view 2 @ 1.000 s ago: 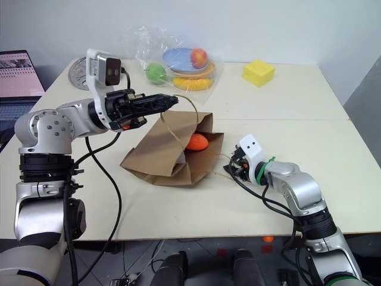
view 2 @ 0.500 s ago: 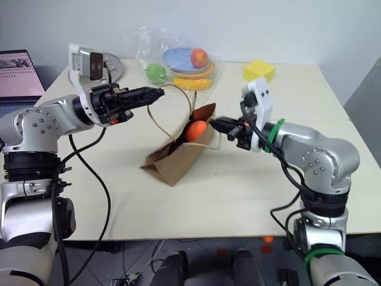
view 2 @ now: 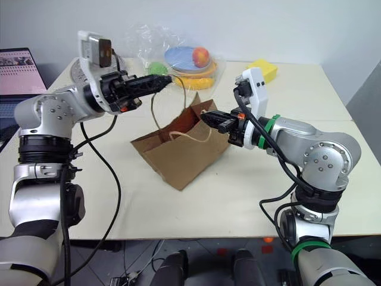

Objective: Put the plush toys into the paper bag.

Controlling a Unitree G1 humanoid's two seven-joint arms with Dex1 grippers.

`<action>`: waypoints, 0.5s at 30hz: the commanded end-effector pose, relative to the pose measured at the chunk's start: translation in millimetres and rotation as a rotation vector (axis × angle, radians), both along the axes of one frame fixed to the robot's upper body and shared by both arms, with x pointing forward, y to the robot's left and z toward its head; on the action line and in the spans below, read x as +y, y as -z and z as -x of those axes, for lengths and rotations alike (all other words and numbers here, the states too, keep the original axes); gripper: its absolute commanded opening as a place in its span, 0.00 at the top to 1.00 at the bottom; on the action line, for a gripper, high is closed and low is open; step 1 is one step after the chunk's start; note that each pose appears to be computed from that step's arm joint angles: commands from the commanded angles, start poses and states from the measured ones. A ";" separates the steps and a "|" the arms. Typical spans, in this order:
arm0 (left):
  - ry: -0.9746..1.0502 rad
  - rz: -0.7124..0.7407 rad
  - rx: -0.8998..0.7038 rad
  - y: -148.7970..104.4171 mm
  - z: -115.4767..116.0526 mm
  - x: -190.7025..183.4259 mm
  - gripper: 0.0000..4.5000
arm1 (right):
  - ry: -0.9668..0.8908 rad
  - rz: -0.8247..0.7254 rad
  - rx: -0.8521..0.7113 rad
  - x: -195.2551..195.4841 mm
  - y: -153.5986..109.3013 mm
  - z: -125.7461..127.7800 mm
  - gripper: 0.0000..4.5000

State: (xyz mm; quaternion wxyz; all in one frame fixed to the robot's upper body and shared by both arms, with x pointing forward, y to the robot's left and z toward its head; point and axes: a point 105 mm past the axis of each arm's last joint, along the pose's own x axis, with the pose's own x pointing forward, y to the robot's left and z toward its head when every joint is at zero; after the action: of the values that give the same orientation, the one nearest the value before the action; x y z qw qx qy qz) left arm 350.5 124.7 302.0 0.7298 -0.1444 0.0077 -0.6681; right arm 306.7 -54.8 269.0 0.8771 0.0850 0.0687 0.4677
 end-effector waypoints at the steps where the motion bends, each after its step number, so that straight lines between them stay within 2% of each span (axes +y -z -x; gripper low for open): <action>1: 0.029 -0.015 -0.048 -8.1 0.5 -5.5 1.00 | 0.043 -0.031 -0.039 -4.2 -13.3 2.5 0.99; 8: 0.041 -0.036 -0.063 -6.5 -2.0 -9.1 1.00 | 0.083 0.085 0.026 -15.8 12.3 4.1 0.99; 11: 0.050 -0.048 -0.055 -4.7 5.2 -2.0 0.86 | 0.051 0.123 0.009 -20.4 14.1 9.2 0.87; 15: 0.046 -0.068 -0.058 -4.9 14.4 6.5 0.59 | 0.042 0.155 -0.017 -24.8 12.3 9.9 0.55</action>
State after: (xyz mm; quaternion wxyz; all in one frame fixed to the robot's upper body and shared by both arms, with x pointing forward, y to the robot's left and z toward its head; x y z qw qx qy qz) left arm 345.7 127.4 291.2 0.7217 -0.1201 0.0372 -0.6807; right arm 304.1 -84.3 244.7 0.8979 0.0289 0.1256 0.4208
